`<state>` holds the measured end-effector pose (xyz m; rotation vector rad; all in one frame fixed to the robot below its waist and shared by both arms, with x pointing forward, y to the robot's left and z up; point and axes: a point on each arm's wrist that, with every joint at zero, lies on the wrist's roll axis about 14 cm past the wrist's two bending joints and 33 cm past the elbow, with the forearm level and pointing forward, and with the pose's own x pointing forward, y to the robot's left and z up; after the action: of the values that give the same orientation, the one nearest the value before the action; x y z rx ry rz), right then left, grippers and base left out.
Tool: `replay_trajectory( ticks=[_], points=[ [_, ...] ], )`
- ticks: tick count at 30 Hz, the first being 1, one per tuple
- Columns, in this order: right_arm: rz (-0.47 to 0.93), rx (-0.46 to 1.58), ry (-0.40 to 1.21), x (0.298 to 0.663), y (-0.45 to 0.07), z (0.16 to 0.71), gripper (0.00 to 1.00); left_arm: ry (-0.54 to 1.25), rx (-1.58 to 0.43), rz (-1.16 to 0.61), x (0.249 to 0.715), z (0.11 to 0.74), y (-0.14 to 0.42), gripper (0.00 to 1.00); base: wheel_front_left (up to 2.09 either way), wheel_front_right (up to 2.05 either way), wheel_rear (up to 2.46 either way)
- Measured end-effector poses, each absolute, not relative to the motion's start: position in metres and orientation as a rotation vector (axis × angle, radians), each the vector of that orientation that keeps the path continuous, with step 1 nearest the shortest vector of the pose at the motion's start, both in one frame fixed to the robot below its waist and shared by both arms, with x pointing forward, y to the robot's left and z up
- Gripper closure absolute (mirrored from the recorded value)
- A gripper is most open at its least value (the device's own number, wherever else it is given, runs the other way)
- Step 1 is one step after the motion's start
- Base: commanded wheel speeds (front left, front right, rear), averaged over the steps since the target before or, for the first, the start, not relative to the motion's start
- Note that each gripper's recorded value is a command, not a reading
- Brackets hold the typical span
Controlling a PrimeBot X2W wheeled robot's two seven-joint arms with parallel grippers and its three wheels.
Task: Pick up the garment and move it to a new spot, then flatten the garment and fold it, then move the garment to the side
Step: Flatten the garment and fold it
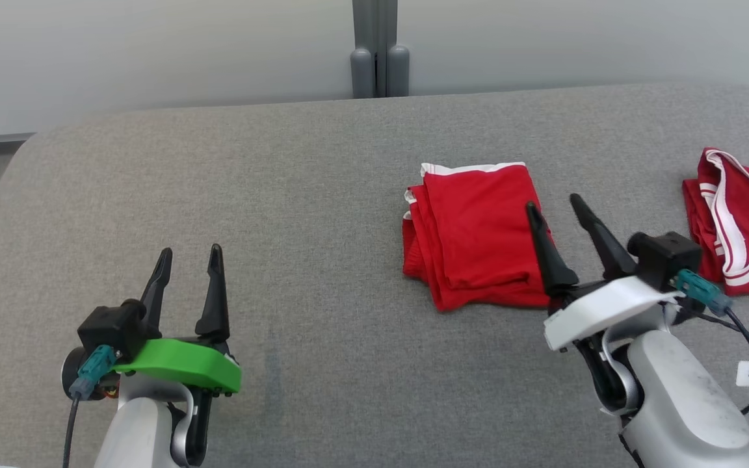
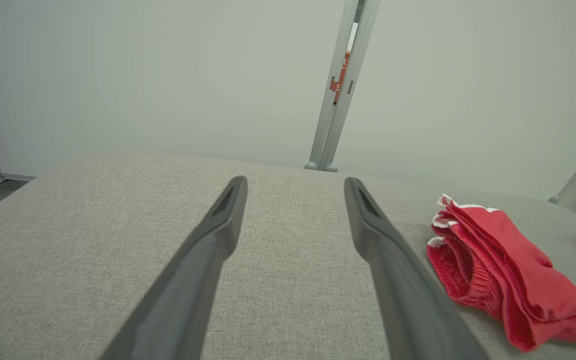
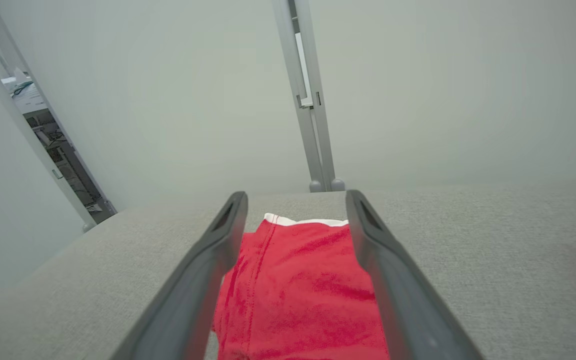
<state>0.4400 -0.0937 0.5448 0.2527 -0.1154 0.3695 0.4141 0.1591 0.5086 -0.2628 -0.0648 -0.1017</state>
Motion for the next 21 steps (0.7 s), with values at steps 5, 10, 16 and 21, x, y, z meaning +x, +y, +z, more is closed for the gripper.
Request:
replay_trajectory(
  ticks=[5,10,16,21],
  points=[
    [0.215,0.19,-0.148,0.432,-0.151,0.55,0.0,-0.082,-0.267,-0.112,0.411,0.514,0.156,0.0,0.0,0.0,0.0],
    [0.1,0.128,-0.133,0.427,-0.194,0.55,0.0,-0.078,-0.269,-0.117,0.407,0.512,0.152,0.0,0.0,0.0,0.0],
    [0.037,0.078,-0.125,0.423,-0.218,0.548,0.0,-0.077,-0.264,-0.112,0.406,0.511,0.154,0.0,0.0,0.0,0.0],
    [0.031,0.069,-0.082,0.42,-0.221,0.535,0.0,-0.078,-0.259,-0.107,0.405,0.511,0.155,0.0,0.0,0.0,0.0]
  ],
)
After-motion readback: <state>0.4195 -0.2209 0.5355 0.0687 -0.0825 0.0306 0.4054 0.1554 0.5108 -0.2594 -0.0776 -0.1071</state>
